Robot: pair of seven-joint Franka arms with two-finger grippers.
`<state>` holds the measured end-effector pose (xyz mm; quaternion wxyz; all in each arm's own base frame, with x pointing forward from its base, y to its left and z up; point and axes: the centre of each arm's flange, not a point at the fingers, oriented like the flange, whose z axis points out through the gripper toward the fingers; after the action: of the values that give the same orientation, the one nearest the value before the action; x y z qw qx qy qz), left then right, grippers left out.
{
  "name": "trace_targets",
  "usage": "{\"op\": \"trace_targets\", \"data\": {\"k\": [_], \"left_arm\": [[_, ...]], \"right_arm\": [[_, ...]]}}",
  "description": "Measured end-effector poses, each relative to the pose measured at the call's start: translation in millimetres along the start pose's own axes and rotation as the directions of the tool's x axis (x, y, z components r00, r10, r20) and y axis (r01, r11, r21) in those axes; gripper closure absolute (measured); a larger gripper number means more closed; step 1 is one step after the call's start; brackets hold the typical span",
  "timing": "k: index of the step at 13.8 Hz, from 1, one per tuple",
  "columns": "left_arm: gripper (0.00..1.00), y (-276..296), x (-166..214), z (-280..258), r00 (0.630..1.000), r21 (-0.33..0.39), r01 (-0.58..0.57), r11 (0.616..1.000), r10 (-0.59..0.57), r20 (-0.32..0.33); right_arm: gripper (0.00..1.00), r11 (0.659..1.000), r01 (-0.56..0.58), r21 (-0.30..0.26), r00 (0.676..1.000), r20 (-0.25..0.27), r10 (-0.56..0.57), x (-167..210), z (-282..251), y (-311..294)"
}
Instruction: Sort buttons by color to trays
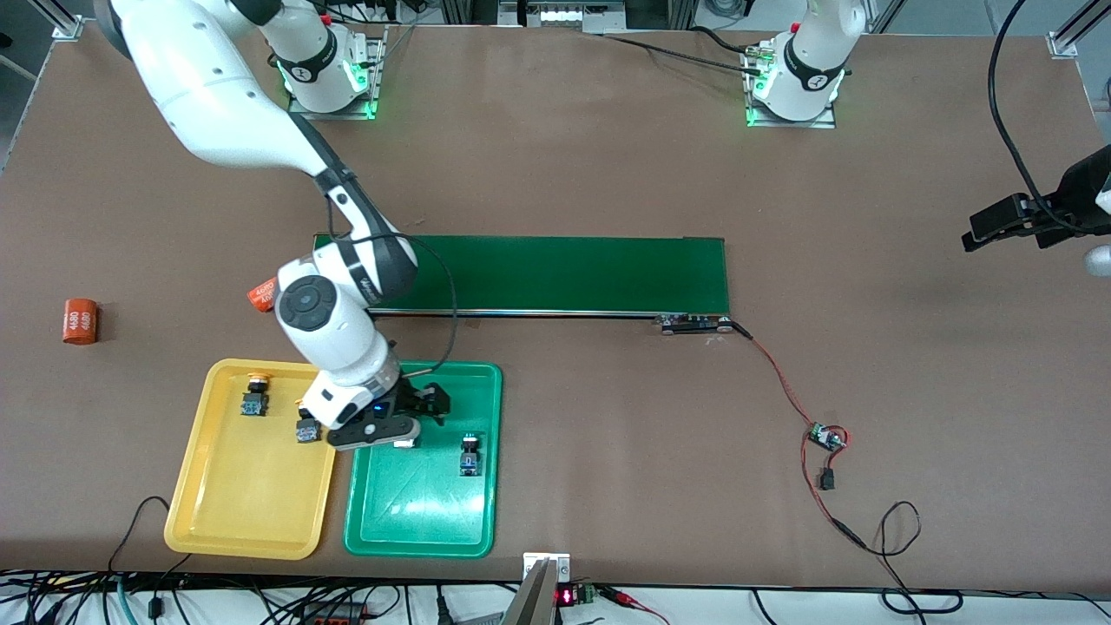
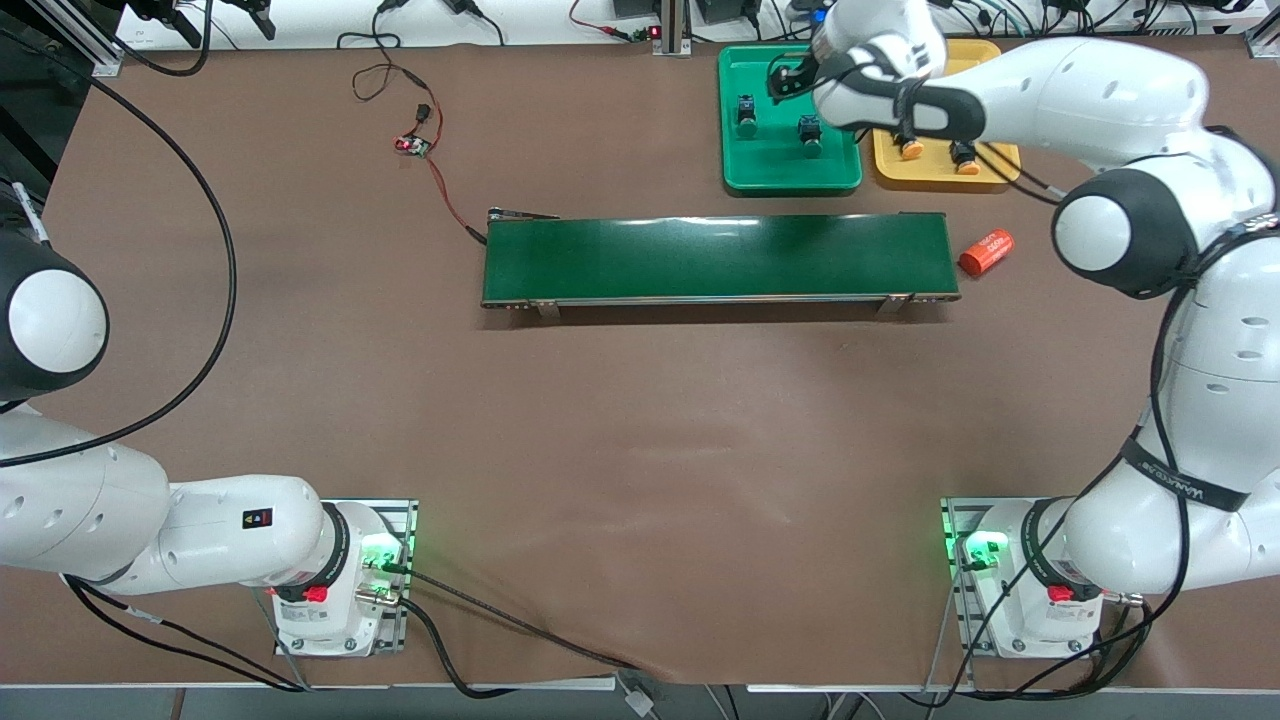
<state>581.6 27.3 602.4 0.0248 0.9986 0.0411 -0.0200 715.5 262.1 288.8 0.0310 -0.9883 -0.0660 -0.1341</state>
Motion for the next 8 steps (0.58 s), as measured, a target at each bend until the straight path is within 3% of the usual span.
{"op": "trace_targets", "data": {"k": [2, 5, 8], "left_arm": [[0.00, 0.0, 0.0, 0.0, 1.000, 0.000, 0.000, 1.000, 0.000, 0.000], [0.00, 0.0, 0.0, 0.0, 1.000, 0.000, 0.000, 1.000, 0.000, 0.000], [0.00, 0.2, 0.0, 0.0, 1.000, 0.000, 0.000, 1.000, 0.000, 0.000]], "right_arm": [[0.00, 0.999, -0.037, -0.040, 0.996, 0.076, 0.040, 3.9, -43.6, 18.3], [0.00, 0.986, -0.166, -0.004, 0.974, 0.154, 0.165, 9.1, -116.7, 54.5], [0.00, 0.983, -0.176, -0.058, 0.955, 0.233, 0.185, 0.6, -187.8, 114.8]]}}
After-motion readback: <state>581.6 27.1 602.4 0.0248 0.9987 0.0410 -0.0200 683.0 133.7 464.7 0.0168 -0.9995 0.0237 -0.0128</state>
